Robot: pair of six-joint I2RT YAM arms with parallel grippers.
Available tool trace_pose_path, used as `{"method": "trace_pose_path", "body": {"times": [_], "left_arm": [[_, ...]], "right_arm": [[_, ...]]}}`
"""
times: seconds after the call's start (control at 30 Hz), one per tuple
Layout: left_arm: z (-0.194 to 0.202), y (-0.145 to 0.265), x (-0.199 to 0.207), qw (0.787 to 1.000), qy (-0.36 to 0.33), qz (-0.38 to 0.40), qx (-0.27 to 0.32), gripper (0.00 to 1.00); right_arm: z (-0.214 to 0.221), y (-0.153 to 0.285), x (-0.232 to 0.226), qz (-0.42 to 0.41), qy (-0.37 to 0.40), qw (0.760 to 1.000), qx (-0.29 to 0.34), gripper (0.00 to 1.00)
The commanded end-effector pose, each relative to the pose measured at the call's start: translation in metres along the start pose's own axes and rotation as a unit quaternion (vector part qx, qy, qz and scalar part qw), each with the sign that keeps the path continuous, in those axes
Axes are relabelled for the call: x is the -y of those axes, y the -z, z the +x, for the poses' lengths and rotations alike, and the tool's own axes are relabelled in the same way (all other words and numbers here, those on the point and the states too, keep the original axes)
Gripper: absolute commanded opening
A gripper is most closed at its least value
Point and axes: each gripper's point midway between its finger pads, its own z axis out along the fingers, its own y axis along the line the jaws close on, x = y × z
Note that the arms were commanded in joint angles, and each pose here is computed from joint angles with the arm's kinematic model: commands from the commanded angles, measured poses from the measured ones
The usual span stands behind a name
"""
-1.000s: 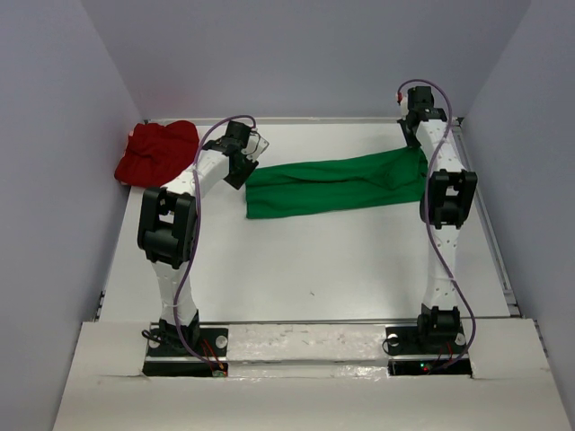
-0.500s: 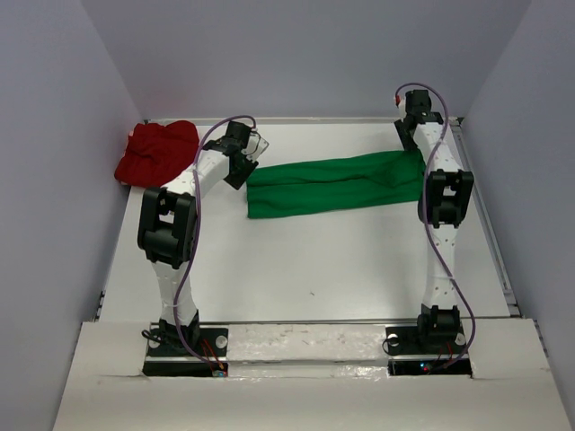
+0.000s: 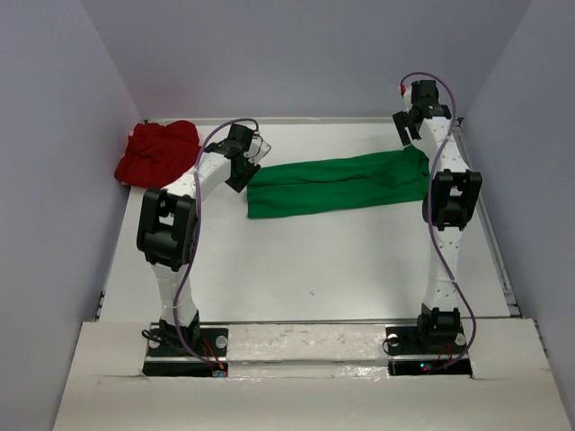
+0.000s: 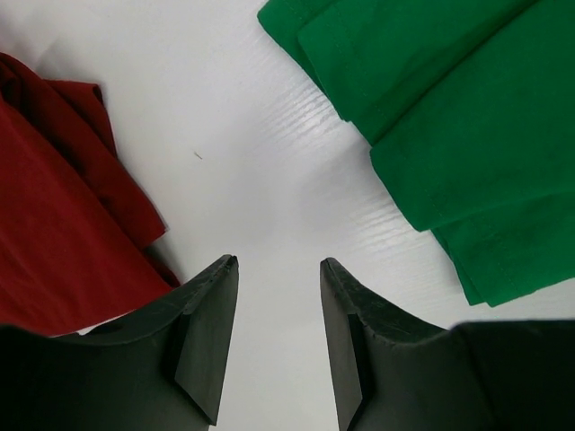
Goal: Fold and stack the t-shirts
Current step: Fold the other side of the tshirt into a rectangle
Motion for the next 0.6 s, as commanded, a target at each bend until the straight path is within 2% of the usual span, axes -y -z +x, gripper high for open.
{"method": "trace_pose_path", "body": {"times": [0.0, 0.07, 0.1, 0.13, 0.17, 0.3, 0.4, 0.47, 0.5, 0.57], "left_arm": [[-0.01, 0.035, -0.01, 0.999, -0.002, -0.012, 0.036, 0.54], [-0.012, 0.039, -0.009, 0.999, 0.0, -0.009, 0.045, 0.54], [-0.015, 0.04, -0.007, 0.999, 0.002, -0.003, 0.05, 0.54], [-0.015, 0.041, -0.006, 0.999, 0.002, -0.001, 0.052, 0.55], [-0.017, 0.043, -0.005, 0.998, 0.003, 0.002, 0.058, 0.56], [-0.021, 0.043, -0.005, 0.998, 0.006, 0.009, 0.065, 0.57], [-0.024, 0.041, -0.002, 0.998, 0.008, 0.016, 0.065, 0.57], [-0.026, 0.041, -0.003, 0.998, 0.008, 0.016, 0.067, 0.57], [-0.027, 0.04, -0.002, 0.998, 0.009, 0.018, 0.066, 0.57], [-0.027, 0.037, 0.001, 0.997, 0.013, 0.03, 0.067, 0.58]], "right_arm": [[-0.052, 0.082, 0.041, 0.013, -0.034, 0.995, 0.087, 0.91], [-0.052, 0.101, 0.033, -0.015, -0.042, 0.995, 0.092, 0.64], [-0.051, 0.107, 0.03, -0.026, -0.047, 0.994, 0.091, 0.33], [-0.052, 0.119, 0.03, -0.039, -0.056, 0.993, 0.096, 0.23], [-0.041, 0.118, 0.014, -0.073, -0.054, 0.992, 0.083, 0.02], [-0.015, 0.12, -0.033, -0.18, -0.047, 0.981, 0.049, 0.0], [0.005, 0.119, -0.085, -0.292, -0.032, 0.956, 0.011, 0.01], [0.015, 0.128, -0.116, -0.365, -0.02, 0.931, -0.009, 0.15], [0.021, 0.123, -0.126, -0.383, -0.022, 0.923, -0.02, 0.3], [0.026, 0.125, -0.143, -0.41, -0.013, 0.912, -0.027, 0.36]]}}
